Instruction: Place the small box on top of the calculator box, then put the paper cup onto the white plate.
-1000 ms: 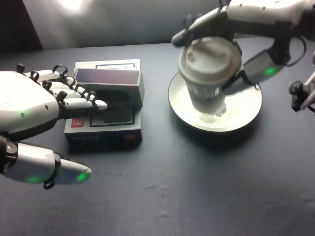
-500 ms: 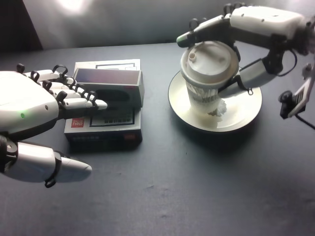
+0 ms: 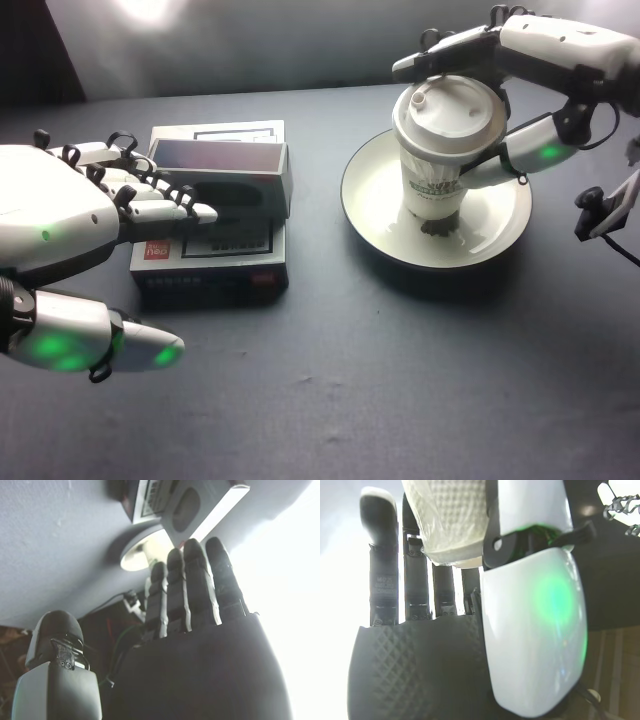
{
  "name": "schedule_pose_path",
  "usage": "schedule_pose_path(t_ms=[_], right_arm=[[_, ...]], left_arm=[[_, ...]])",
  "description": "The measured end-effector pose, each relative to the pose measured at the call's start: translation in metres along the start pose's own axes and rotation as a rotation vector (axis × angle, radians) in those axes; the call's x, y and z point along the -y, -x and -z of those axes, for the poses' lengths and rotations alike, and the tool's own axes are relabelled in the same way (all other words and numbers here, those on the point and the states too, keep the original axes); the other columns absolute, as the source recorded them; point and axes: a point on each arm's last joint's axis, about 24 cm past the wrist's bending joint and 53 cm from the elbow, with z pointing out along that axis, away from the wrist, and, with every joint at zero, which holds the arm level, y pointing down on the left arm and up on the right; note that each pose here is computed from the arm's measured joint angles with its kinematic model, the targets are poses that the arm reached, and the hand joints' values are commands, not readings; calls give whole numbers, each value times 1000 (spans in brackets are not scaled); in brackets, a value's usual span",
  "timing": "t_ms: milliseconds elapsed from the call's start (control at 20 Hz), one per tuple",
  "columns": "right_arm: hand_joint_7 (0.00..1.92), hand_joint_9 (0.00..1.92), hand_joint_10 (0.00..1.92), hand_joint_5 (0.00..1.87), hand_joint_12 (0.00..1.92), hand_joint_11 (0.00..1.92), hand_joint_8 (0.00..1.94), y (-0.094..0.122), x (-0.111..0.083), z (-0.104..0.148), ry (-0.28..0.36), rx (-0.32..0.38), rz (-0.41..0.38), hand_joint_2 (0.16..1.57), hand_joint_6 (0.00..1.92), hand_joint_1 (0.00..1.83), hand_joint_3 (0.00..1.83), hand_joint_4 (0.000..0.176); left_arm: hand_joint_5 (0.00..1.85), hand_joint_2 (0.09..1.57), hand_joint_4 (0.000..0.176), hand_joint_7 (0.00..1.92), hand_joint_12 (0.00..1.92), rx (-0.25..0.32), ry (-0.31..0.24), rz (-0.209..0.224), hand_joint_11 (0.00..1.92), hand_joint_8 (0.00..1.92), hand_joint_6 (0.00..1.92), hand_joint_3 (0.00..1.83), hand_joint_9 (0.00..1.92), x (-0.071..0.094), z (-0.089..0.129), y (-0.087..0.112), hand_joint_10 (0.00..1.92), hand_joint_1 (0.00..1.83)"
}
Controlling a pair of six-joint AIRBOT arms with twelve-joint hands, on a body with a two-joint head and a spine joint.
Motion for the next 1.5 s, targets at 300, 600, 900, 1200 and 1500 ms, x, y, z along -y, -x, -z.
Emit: schedule_pose_path(t_ms=[300,600,900,1200,1500], right_arm=[[820,820,26,739,1040,430,0,-1,0,1,13,3,-3,1087,0,1419,0,0],[599,586,0,509,1077,155,0,1,0,1,12,6,-1,1029,0,1303,0,0],[406,400,0,298,1023,0,0,4,6,2,-8,8,16,977,0,1223,0,0],[230,242,0,151,715,0,0,1,9,4,-11,4,16,889,2,1191,0,0],[114,133,0,66,499,0,0,-1,8,5,-8,-14,9,938,0,1091,8,0]], left_arm=[[194,1172,0,248,296,1,4,-1,0,4,3,0,224,-2,0,1,3,205],[222,1163,0,274,301,0,5,-1,0,7,7,0,242,-2,0,0,4,217],[216,1153,0,267,352,1,6,4,0,3,2,0,247,-2,0,1,4,196],[211,1162,0,279,336,-1,7,6,0,1,0,0,253,-2,0,0,2,194],[209,1167,0,253,290,-1,8,7,0,4,3,0,232,-2,0,0,4,168]])
